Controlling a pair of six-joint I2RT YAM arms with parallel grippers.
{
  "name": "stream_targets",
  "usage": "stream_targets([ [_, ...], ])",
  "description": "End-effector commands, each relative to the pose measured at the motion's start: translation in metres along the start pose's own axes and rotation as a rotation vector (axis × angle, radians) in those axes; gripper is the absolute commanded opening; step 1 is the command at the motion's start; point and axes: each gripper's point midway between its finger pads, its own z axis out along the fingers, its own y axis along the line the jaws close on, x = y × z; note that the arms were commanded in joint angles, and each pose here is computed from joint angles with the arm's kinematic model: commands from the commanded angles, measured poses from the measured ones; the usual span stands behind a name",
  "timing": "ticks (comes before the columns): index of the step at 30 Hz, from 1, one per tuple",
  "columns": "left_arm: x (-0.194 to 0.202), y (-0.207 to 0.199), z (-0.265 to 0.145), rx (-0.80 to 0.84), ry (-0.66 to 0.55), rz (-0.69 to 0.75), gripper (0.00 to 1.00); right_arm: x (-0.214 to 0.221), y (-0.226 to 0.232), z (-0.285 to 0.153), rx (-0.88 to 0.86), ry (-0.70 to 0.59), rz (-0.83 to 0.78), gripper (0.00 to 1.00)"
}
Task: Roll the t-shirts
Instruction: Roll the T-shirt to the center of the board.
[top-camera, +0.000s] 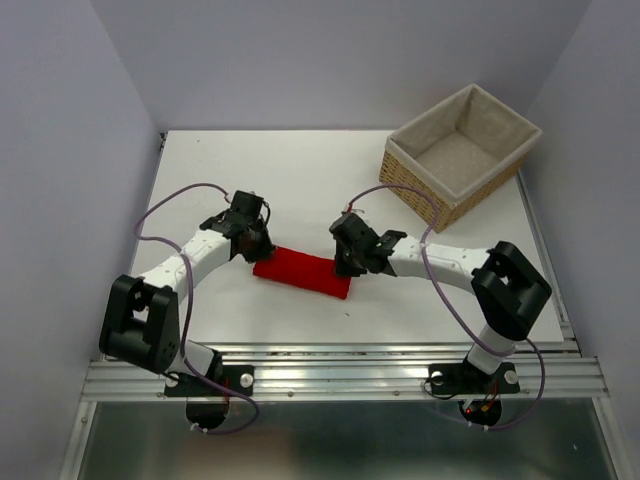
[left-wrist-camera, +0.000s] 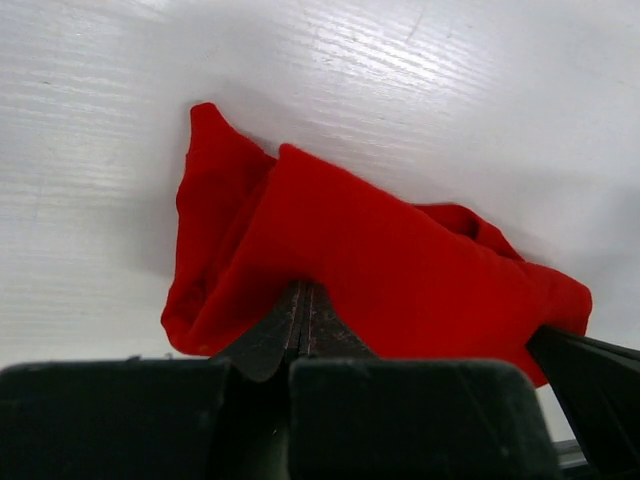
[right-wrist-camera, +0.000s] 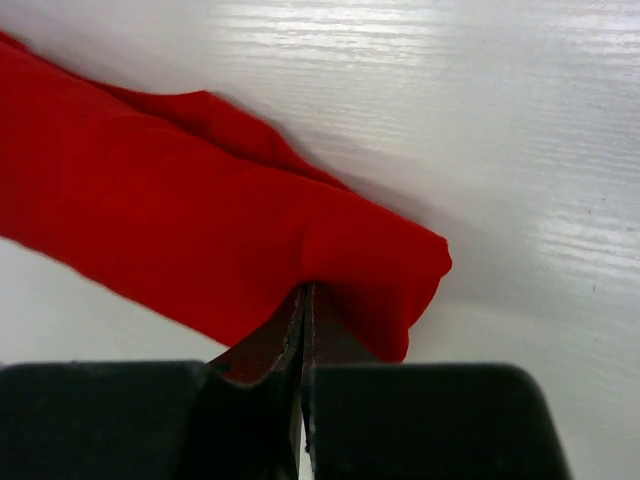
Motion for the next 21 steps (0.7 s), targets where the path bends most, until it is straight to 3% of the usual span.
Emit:
stream_targets([
  [1,-0.006,-0.005,0.012,0.006,-0.007,0.036,0.00,0.007,-0.025,0.026,0.113,-0.012,0.010,0.01],
  [4,0.009,0.004,0.030,-0.037,0.066,0.079,0.00,0.016,-0.050,0.035,0.241,0.017,-0.023,0.01],
  [7,0.013,0.011,0.033,-0.072,0.079,0.099,0.00,0.010,-0.050,0.024,0.238,0.000,-0.033,0.01],
  [14,-0.039,-0.015,-0.011,-0.030,-0.088,0.131,0.00,-0.059,-0.034,-0.043,0.189,-0.234,-0.036,0.06],
  [15,-0.043,-0.017,-0.017,-0.029,-0.095,0.135,0.00,-0.077,-0.038,-0.052,0.196,-0.272,-0.015,0.10],
  [17,-0.054,-0.024,-0.029,-0.017,-0.127,0.146,0.00,-0.096,-0.045,-0.070,0.224,-0.325,-0.025,0.44],
  [21,-0.074,-0.032,-0.051,-0.012,-0.180,0.156,0.00,-0.145,-0.074,-0.102,0.316,-0.434,-0.015,0.59],
])
